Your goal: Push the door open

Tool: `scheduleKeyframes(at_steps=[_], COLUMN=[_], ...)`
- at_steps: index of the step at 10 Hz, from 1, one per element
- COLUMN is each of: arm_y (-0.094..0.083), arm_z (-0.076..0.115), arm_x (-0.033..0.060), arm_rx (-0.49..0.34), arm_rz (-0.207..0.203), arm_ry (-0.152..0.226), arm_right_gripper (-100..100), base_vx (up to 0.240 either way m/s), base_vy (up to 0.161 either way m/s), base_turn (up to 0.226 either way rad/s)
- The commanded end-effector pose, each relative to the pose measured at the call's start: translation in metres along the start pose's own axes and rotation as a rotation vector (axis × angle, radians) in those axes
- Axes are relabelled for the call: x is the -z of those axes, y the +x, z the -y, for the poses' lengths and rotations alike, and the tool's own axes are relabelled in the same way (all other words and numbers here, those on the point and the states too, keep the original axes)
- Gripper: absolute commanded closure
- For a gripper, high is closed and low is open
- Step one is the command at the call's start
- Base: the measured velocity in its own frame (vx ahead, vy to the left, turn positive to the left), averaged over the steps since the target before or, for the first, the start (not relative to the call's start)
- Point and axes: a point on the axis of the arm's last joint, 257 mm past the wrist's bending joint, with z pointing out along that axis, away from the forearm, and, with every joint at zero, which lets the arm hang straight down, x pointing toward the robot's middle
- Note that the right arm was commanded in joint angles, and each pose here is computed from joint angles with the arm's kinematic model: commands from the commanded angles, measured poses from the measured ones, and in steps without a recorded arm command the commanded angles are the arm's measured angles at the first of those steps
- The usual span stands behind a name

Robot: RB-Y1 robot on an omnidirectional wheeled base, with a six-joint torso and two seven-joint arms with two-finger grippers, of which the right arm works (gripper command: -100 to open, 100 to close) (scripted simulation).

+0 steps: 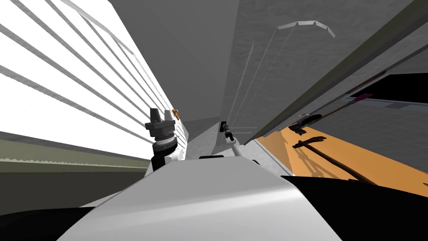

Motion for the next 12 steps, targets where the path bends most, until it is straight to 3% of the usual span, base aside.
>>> scheduleKeyframes(at_steps=[1,7,12], arm_y=[-0.023,-0.061,-0.083], arm_z=[-0.006,-0.004,-0.001], arm_x=[0.001,0.0043,0.0083], arm_rx=[0.008,-0.002,-0.018], arm_rz=[0.035,0.117,0.171], arm_ry=[-0.01,-0.007,-0.004], arm_right_gripper=[100,100,100], base_vx=[0.128,0.165,0.178], base_vy=[0.127,0.131,0.12], base_turn=[-0.047,-0.097,-0.074])
